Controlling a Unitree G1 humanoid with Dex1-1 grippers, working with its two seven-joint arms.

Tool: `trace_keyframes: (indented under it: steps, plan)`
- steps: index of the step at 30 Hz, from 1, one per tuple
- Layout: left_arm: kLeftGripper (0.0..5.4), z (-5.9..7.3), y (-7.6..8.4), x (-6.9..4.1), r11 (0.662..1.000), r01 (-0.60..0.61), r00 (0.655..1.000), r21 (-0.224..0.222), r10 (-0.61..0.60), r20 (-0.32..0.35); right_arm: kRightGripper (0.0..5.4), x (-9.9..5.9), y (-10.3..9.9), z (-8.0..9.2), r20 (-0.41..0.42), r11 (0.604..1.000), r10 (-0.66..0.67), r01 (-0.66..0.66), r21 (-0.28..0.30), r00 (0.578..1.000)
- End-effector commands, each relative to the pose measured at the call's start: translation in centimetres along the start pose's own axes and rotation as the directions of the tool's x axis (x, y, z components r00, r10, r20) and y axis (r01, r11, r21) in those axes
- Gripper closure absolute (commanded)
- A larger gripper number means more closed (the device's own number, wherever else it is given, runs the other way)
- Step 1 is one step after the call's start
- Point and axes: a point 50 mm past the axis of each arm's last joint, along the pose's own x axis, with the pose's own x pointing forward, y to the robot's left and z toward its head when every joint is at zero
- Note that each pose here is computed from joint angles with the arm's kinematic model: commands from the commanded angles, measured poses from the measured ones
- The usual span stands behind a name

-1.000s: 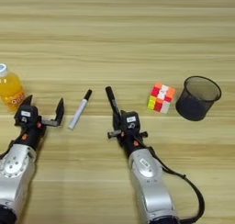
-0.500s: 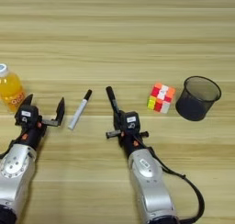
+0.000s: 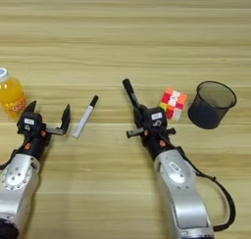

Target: Move the objects on the table

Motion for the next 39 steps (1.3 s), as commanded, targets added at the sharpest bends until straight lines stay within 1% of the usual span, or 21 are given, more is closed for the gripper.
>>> trace_keyframes:
  steps: [1,7,8,14,17,21,25,30,34,39]
  plan:
    - [0.0,0.1,-0.4,0.1,1.0,0.007,1.0,0.007,-0.007,0.0,4.78,-0.6,-0.6,1.6,0.008,0.999,0.04,-0.039,-0.012,0.999]
    - [0.0,0.1,-0.5,0.1,1.0,0.005,1.0,0.004,-0.005,0.001,4.81,-2.6,-2.6,4.7,0.013,0.993,0.081,-0.079,-0.089,0.997]
    - [0.0,0.1,-0.6,0.1,1.0,0.006,1.0,0.003,-0.006,0.001,4.81,-2.9,-3.0,5.2,0.011,0.992,0.086,-0.085,-0.094,0.996]
    - [0.0,0.3,-0.9,0.0,1.0,0.008,1.0,0.002,-0.008,0.003,4.82,-5.1,-6.4,7.6,-0.03,0.98,0.103,-0.107,-0.17,0.994]
    - [0.0,0.4,-1.0,-0.1,1.0,0.006,1.0,0.002,-0.006,0.006,4.82,-5.9,-7.4,8.7,-0.047,0.976,0.117,-0.124,-0.178,0.992]
    - [0.0,0.5,-1.1,-0.1,1.0,0.005,1.0,0.002,-0.005,0.007,4.82,-7.0,-9.2,9.8,-0.098,0.971,0.125,-0.142,-0.193,0.987]
    - [0.0,0.6,-1.2,-0.2,1.0,0.003,1.0,0.001,-0.003,0.007,4.82,-7.8,-11.1,10.9,-0.126,0.968,0.093,-0.119,-0.219,0.988]
    - [0.0,0.7,-1.2,-0.2,1.0,0.002,1.0,0.002,-0.002,0.006,4.83,-8.5,-13.6,11.1,-0.169,0.966,0.015,-0.059,-0.254,0.985]
    - [0.0,0.8,-1.3,-0.3,1.0,0.003,1.0,0.002,-0.003,0.006,4.83,-8.7,-14.9,10.5,-0.23,0.967,-0.007,-0.052,-0.25,0.973]
    - [0.0,0.8,-1.4,-0.3,1.0,0.003,1.0,0.002,-0.003,0.005,4.84,-8.4,-16.2,9.7,-0.316,0.962,-0.02,-0.067,-0.264,0.949]
